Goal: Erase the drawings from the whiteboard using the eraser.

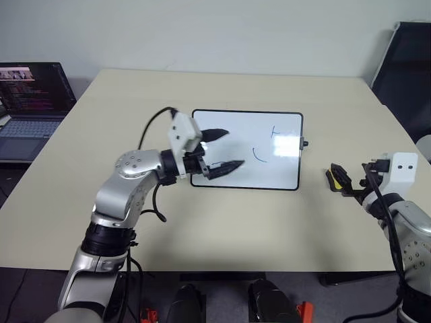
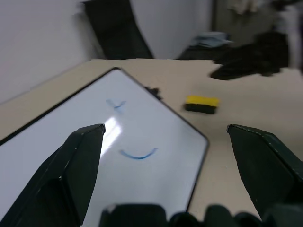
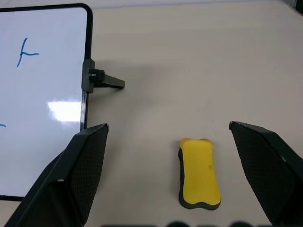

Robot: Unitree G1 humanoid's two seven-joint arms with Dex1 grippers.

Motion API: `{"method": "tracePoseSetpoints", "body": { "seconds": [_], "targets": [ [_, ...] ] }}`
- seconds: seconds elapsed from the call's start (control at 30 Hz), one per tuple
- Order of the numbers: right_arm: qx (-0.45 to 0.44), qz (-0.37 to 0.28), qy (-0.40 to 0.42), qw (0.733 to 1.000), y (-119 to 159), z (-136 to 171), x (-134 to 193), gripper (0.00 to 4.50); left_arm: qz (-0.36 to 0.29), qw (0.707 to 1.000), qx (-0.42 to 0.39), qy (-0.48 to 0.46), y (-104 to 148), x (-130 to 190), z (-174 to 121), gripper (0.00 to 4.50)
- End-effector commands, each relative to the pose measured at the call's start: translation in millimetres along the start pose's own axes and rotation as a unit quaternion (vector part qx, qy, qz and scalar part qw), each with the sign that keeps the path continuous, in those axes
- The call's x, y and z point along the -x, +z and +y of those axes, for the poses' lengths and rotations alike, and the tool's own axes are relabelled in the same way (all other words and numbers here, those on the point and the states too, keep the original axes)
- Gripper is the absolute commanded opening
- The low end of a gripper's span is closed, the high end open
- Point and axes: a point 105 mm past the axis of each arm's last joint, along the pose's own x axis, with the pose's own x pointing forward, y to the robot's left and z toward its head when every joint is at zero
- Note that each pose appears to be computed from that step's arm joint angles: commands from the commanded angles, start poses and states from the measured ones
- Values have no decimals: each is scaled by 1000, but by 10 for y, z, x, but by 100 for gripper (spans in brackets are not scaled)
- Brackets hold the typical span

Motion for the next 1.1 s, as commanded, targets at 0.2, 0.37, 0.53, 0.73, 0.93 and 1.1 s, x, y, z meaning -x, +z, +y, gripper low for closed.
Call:
{"method": "tracePoseSetpoints", "body": {
  "seconds": [0.2, 0.37, 0.53, 0.73, 0.93, 1.1],
  "targets": [
    [24, 62, -23, 998, -160, -165, -261, 447, 12, 996, -43, -72, 90, -82, -23, 450],
    [30, 64, -26, 997, -219, -186, -404, 447, 23, 996, -50, -68, 64, -10, 37, 450],
    [29, 71, -32, 997, -317, -230, -475, 447, 28, 996, -56, -57, 46, 28, 68, 450],
    [21, 67, -49, 996, -366, -305, -538, 430, 35, 996, -59, -49, 32, 80, 87, 450],
    [22, 69, -49, 996, -390, -328, -553, 430, 39, 996, -60, -44, 10, 110, 102, 450],
    [20, 73, -47, 996, -409, -330, -549, 370, 40, 997, -57, -41, -20, 116, 97, 450]
  ]
}}
